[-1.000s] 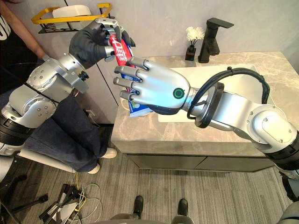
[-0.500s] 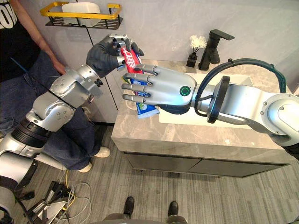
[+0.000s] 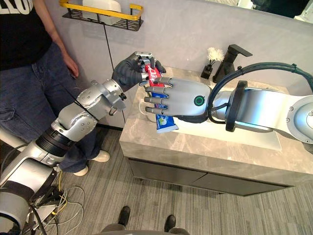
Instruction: Organize washtable
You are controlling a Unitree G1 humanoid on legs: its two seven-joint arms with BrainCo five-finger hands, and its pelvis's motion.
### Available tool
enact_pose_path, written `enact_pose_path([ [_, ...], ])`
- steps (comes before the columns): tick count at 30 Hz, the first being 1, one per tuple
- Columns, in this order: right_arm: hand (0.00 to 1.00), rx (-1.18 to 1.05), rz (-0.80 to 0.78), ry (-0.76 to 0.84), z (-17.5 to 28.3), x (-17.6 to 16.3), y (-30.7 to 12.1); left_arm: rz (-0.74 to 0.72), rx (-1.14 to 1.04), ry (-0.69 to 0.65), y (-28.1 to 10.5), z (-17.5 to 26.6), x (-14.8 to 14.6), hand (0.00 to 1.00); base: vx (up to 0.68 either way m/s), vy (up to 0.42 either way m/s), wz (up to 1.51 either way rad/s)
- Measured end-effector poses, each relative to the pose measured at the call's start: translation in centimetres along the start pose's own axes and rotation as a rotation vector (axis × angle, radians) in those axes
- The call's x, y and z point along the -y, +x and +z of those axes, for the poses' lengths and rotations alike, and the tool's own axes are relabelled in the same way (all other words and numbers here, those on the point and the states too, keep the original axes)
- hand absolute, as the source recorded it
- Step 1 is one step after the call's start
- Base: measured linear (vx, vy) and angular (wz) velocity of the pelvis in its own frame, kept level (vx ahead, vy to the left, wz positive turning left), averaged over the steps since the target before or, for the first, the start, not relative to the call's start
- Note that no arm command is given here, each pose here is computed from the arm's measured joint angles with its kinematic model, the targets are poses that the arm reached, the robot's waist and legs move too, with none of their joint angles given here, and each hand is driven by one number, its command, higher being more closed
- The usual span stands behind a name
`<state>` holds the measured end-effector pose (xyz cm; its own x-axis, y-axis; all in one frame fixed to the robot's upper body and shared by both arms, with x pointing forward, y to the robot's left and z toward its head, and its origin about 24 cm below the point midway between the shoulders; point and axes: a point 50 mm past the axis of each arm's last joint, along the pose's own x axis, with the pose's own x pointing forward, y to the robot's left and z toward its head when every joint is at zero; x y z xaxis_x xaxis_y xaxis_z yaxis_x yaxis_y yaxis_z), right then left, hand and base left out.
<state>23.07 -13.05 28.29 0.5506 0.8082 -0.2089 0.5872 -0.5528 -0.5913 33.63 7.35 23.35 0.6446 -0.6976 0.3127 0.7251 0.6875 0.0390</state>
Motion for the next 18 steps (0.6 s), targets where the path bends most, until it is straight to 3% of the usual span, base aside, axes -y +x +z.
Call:
enact_pose_path([
  [8,0.00,0.015,0.032,-0.048,0.4,0.2,-0.1,-0.049,-0.046,0.011,1.2,-1.2,1.3,1.00,-0.02,-0.038,0.03],
  [13,0.00,0.089,0.017,-0.110,1.0,1.4,0.6,-0.180,-0.057,-0.012,2.1,-2.0,3.8,1.00,-0.02,-0.026,-0.01],
  [18,0.00,0.103,0.018,-0.133,0.9,1.7,0.7,-0.186,-0.069,-0.008,2.0,-2.2,3.9,1.00,-0.01,-0.011,-0.02],
])
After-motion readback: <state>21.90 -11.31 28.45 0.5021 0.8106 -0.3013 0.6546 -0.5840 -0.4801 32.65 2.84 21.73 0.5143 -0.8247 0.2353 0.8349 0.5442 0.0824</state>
